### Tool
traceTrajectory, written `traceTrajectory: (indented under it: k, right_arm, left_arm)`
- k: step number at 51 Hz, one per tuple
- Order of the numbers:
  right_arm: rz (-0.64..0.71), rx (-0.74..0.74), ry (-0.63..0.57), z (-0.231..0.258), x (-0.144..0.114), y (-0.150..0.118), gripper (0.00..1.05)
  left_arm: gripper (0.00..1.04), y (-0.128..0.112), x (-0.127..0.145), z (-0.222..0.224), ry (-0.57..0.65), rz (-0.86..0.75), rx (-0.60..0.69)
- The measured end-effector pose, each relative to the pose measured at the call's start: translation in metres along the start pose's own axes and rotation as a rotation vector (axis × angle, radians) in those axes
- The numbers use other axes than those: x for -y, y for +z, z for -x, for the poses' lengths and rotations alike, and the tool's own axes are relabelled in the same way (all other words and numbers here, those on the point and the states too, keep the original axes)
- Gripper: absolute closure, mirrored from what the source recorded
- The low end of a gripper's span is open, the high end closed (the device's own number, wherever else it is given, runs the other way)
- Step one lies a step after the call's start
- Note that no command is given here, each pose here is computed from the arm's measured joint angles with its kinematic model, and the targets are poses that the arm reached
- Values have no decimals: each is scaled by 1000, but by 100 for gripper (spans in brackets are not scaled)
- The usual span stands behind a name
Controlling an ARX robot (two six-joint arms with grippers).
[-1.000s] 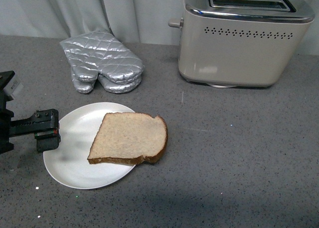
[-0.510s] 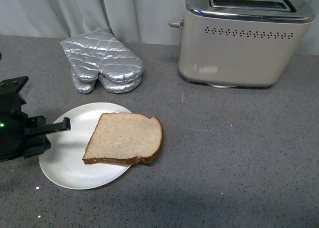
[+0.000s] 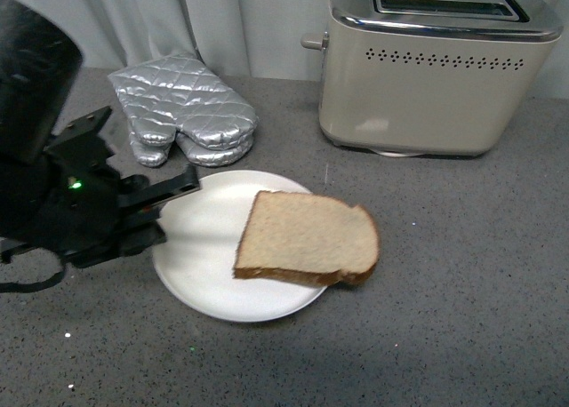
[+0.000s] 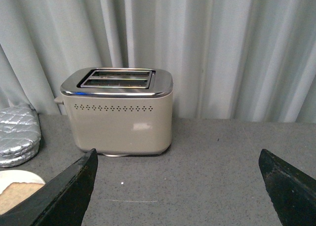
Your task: Put bread into toaster
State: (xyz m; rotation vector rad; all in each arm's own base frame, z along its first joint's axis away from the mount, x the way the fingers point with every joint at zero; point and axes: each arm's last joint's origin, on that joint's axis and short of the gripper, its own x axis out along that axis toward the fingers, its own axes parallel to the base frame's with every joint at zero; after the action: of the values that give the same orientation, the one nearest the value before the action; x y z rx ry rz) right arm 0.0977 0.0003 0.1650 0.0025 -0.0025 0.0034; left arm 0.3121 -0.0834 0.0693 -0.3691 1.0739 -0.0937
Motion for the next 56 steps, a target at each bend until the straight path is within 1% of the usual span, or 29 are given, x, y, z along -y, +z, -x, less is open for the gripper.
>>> traceTrajectory:
  k: [3,7,16,21,32,33,40,45,47,52,56]
  right_arm:
    - [0,0,0,0,0,0,10]
    - [0,0,0,0,0,0,10]
    - [0,0,0,0,0,0,10]
    - [0,0,0,0,0,0,10]
    - [0,0,0,0,0,0,10]
    - [0,0,0,0,0,0,10]
    - [0,0,0,0,0,0,10]
    - [0,0,0,0,0,0,10]
    - [0,0,0,0,0,0,10]
    - [0,0,0,0,0,0,10]
    - [0,0,0,0,0,0,10]
  left_arm:
    - [102,2,15,-7,-19,-2,-6]
    - [102,3,41,-23,-47,-16,-24]
    - [102,-6,103,-60,-126,-38,-75]
    - [102,-10,132,-70,-163,-46,-86]
    - [101,-16,159,-80,-180,-67,-99]
    - [99,-16,159,-81,-178,-69,-100]
    - [74,-18,162,-81,-170,-76,-100]
    - [61,-16,163,-76,-169,-83,-68]
    - [56,-16,164,-72,-169,-95,-38]
    - [41,-14,162,-55,-148,-154,88]
    - [31,-11,160,-37,-151,-155,184]
